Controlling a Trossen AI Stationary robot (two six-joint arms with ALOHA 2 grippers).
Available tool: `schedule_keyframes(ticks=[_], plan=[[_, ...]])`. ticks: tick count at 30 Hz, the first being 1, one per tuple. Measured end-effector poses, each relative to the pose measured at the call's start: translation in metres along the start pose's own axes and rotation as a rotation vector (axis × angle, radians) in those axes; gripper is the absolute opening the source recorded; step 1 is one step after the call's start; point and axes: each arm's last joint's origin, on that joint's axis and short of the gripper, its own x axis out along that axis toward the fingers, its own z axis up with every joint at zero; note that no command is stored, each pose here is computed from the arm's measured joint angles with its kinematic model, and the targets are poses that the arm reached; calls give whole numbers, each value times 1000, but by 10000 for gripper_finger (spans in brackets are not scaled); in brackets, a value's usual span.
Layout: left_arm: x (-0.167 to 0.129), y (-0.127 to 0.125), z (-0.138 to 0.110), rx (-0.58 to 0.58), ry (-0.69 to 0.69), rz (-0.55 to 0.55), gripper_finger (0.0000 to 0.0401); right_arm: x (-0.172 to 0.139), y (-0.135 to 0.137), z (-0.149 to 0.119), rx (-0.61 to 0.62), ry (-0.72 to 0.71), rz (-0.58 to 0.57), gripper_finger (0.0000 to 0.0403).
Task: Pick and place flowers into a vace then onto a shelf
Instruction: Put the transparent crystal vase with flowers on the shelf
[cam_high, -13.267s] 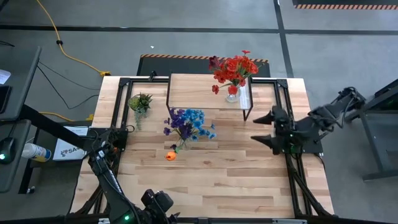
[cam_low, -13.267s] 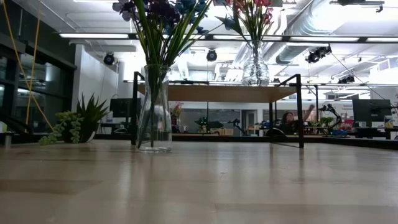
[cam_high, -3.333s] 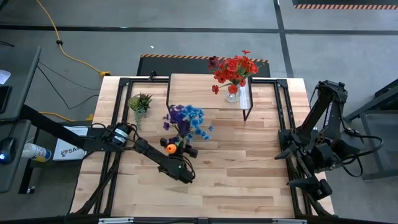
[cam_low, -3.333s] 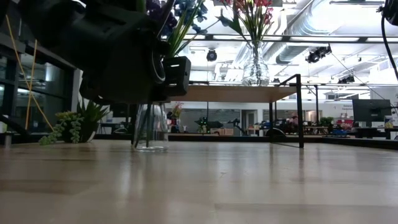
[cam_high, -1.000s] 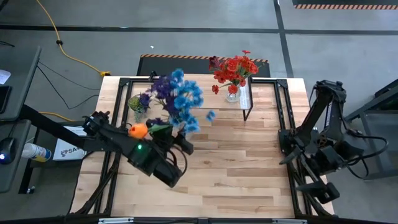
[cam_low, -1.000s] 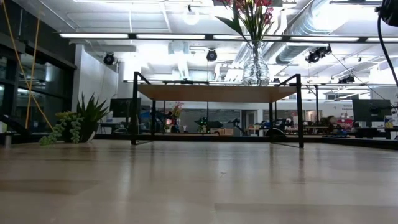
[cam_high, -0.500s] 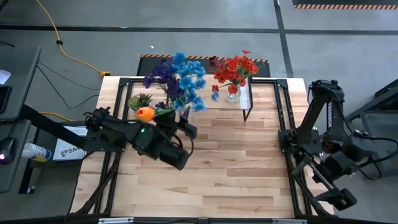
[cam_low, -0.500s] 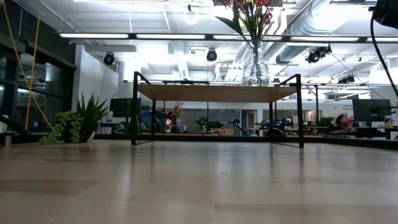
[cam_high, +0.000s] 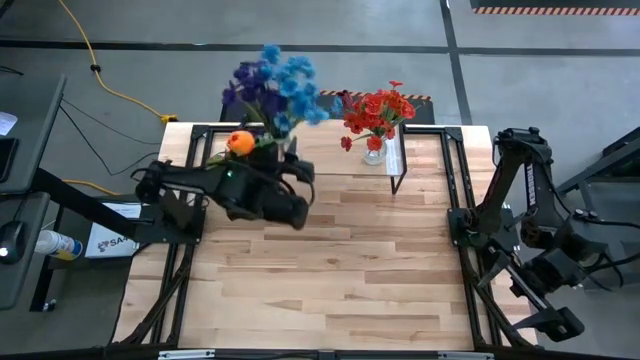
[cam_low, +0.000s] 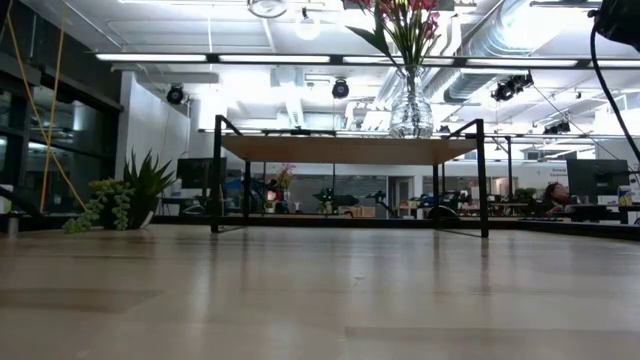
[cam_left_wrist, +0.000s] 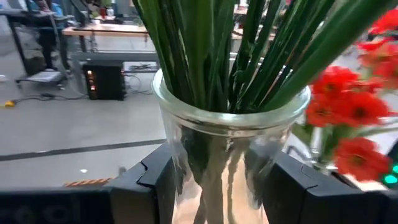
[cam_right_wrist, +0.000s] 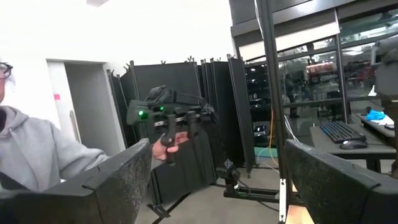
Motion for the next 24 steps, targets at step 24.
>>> schedule_keyframes(ticks=[24], plan=[[26, 70, 62, 85, 66, 85, 209, -9, -16, 19, -68, -40, -25, 351]])
